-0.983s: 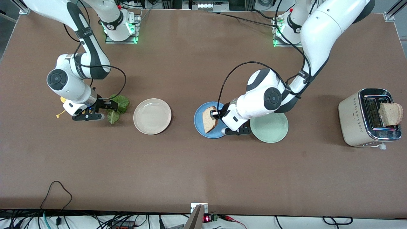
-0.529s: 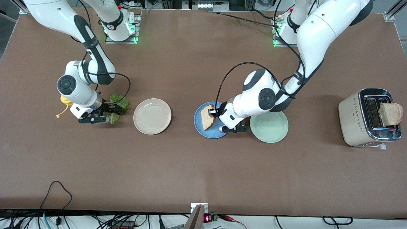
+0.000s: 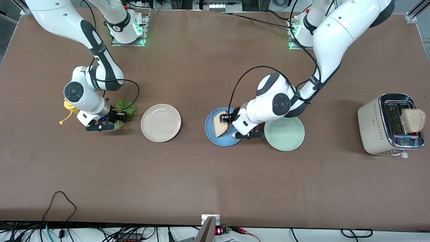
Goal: Make sandwich in blue plate with both arms
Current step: 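Place the bread on the blue plate while the right gripper grasps lettuce, then return the left gripper to the toaster while the right gripper lifts lettuce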
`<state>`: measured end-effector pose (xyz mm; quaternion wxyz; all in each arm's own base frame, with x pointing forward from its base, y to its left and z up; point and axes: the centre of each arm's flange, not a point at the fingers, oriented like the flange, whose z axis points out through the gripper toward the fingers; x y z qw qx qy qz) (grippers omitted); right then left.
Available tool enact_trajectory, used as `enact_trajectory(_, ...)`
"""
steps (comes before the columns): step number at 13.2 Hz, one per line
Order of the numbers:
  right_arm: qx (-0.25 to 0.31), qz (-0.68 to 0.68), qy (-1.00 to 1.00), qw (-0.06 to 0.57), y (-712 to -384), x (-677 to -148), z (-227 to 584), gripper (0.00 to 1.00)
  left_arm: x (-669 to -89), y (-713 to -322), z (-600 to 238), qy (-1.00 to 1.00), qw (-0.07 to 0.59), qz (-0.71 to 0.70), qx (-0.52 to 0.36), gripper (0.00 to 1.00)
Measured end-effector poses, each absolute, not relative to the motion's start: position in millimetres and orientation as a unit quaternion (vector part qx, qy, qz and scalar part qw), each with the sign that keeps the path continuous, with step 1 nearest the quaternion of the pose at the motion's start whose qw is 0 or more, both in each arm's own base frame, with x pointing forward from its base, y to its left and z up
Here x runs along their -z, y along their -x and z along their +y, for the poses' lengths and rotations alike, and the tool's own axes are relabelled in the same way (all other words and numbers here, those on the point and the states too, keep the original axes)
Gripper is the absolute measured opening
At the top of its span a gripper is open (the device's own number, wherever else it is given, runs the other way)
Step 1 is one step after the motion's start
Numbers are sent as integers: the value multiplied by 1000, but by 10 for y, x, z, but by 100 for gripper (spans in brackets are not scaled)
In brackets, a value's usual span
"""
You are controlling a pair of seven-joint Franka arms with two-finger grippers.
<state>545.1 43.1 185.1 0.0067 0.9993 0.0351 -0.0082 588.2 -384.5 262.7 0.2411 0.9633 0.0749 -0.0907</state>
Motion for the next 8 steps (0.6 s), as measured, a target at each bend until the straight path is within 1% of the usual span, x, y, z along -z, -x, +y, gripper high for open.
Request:
enact_trajectory(1,8,35,-999,7,-5452,-1851,433,35,-2587,-5889,-3784,-963,239,79,93,66)
enact_trajectory(3,8,36,-999,7,-5453,-1853,436,13,-2477,-5936,-3553,-963,234,89,99,86)
enact_trajectory(4,7,37,-999,7,-5457,-1856,442,13,-2443,-5983,-3394,-964,233,89,97,97)
enact_trajectory(5,6,38,-999,6,-5471,-1869,455,7,-2450,-6042,-3221,-964,232,89,92,100)
enact_trajectory(6,4,39,-999,6,-5496,-1892,469,5,-2522,-6102,-3053,-965,232,89,82,100)
enact_trajectory(8,16,41,-999,7,-5583,-1981,493,5,-2870,-6151,-2890,-971,217,79,61,100)
